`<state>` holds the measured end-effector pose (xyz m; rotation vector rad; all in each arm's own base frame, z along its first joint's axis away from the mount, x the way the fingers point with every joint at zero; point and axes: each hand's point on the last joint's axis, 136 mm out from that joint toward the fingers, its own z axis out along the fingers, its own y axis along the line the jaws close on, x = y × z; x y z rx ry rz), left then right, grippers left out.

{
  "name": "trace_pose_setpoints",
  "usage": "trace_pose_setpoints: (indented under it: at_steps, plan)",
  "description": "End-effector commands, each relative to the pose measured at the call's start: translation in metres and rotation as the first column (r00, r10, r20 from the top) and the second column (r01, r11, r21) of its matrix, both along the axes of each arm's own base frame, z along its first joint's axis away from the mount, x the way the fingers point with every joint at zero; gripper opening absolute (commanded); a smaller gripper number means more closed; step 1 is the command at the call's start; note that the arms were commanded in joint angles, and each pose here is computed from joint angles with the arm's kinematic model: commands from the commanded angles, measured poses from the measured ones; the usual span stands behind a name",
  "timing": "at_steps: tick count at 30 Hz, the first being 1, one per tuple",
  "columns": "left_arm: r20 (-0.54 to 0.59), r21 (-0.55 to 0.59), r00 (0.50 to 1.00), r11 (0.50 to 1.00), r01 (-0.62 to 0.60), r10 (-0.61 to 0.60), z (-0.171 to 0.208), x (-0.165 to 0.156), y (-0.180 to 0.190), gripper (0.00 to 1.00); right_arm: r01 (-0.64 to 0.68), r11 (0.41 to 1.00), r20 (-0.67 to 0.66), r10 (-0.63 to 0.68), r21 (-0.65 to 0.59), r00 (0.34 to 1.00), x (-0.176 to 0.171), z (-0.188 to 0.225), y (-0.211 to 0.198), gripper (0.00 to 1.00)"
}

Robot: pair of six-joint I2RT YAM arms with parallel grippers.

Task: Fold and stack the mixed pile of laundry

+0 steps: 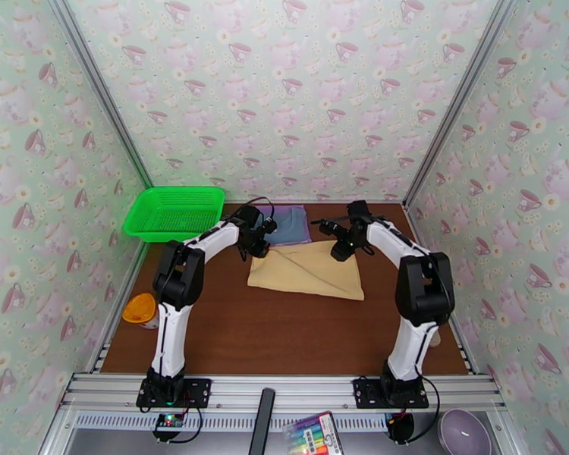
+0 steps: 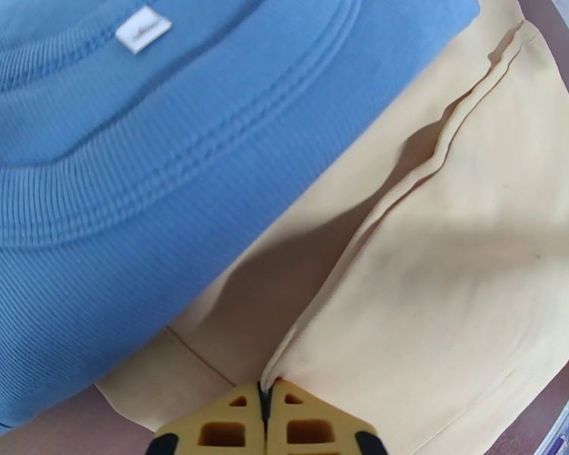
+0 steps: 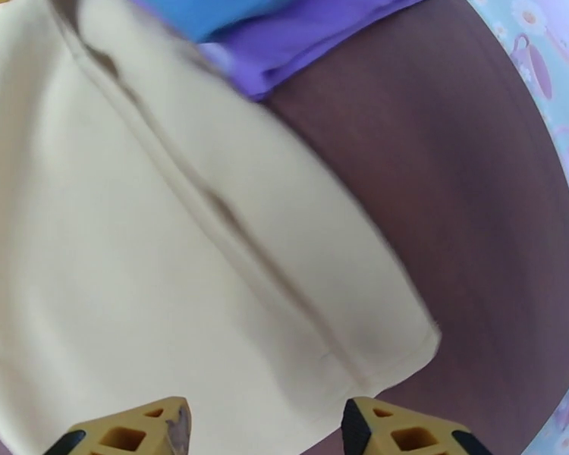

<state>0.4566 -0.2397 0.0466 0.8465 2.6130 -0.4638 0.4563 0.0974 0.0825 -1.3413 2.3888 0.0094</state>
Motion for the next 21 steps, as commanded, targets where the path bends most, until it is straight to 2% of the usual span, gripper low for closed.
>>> trace_pose_setpoints:
  at_steps: [1, 8, 14, 16, 20, 21]
  plan:
    - [0.002, 0.028, 1.000, 1.000, -0.015, 0.015, -0.013, 0.003, 0.002, 0.00, -0.058, 0.998, -0.067, 0.056, -0.025, 0.996, -0.005, -0.009, -0.002, 0.57]
    - [-0.010, 0.039, 1.000, 0.999, -0.015, 0.016, -0.015, 0.000, 0.003, 0.00, -0.064, 0.998, -0.152, 0.060, -0.024, 0.987, -0.020, -0.041, -0.003, 0.55]
    - [-0.023, 0.039, 0.999, 0.999, -0.025, 0.026, -0.016, -0.001, 0.003, 0.00, -0.062, 0.996, -0.205, 0.047, -0.064, 0.978, -0.016, -0.068, -0.008, 0.50]
    - [-0.025, 0.039, 0.999, 0.999, -0.027, 0.027, -0.016, -0.001, 0.003, 0.00, -0.057, 0.996, -0.216, 0.041, -0.067, 0.976, -0.015, -0.073, -0.008, 0.41]
    - [-0.031, 0.041, 0.999, 0.999, -0.025, 0.026, -0.016, -0.002, 0.001, 0.00, -0.045, 0.997, -0.195, 0.032, -0.067, 0.980, -0.011, -0.069, -0.008, 0.10]
    - [-0.031, 0.042, 0.999, 0.999, -0.023, 0.024, -0.015, -0.002, 0.001, 0.00, -0.038, 0.997, -0.183, 0.025, -0.069, 0.983, -0.009, -0.065, -0.009, 0.07]
